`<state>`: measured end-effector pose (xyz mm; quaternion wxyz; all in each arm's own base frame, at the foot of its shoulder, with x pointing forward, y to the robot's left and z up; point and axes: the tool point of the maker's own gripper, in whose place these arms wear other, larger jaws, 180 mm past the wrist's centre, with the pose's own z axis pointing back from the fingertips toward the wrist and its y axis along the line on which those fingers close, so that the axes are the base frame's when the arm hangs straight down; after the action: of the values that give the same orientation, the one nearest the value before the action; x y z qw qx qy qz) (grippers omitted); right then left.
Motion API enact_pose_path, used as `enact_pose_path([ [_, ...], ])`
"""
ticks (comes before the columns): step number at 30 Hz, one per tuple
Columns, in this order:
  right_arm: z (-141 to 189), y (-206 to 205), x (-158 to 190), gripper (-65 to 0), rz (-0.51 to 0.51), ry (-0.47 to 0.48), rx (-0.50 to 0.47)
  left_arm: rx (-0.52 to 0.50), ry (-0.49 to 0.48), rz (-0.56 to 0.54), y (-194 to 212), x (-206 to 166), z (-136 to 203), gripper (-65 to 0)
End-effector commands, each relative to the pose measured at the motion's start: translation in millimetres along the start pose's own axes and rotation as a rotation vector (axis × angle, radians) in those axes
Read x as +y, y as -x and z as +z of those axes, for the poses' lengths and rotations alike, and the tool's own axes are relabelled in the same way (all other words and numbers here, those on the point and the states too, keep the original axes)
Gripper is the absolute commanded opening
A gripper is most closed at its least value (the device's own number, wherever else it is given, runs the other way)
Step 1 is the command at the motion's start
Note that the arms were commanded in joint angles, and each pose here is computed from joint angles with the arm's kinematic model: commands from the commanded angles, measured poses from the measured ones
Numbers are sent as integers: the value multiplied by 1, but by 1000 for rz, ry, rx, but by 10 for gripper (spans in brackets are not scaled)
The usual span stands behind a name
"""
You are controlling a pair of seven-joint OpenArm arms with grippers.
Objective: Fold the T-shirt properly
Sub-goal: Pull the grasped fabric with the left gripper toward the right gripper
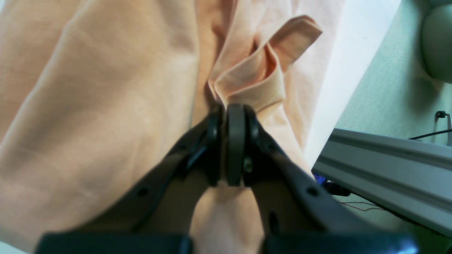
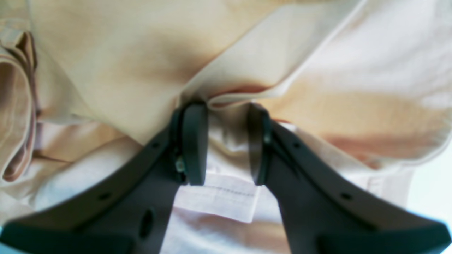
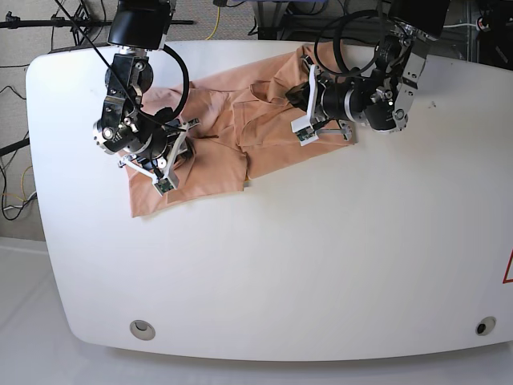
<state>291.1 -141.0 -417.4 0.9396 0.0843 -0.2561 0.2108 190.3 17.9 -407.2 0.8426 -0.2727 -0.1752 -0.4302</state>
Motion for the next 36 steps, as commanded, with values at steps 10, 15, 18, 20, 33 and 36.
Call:
enact_pose_path([
  [10, 4, -11, -4, -466, 14, 9, -32, -91, 49, -43, -39, -18, -8, -650],
  [15, 4, -11, -4, -466, 14, 9, -32, -84, 83, -119, -52, -31, -15, -650],
  [18, 4, -11, -4, -466, 14, 9, -32, -106, 112, -143, -59, -43, -20, -650],
  [20, 4, -11, -4, -466, 14, 9, -32, -125, 132, -155, -63, -51, -23, -650],
  [33, 4, -11, -4, -466, 15, 10, -31, -108, 195, -192, -71, -63, -42, -650],
  [36, 4, -11, -4, -466, 15, 11, -30, -109, 201, -179, -73, -63, -46, -650],
])
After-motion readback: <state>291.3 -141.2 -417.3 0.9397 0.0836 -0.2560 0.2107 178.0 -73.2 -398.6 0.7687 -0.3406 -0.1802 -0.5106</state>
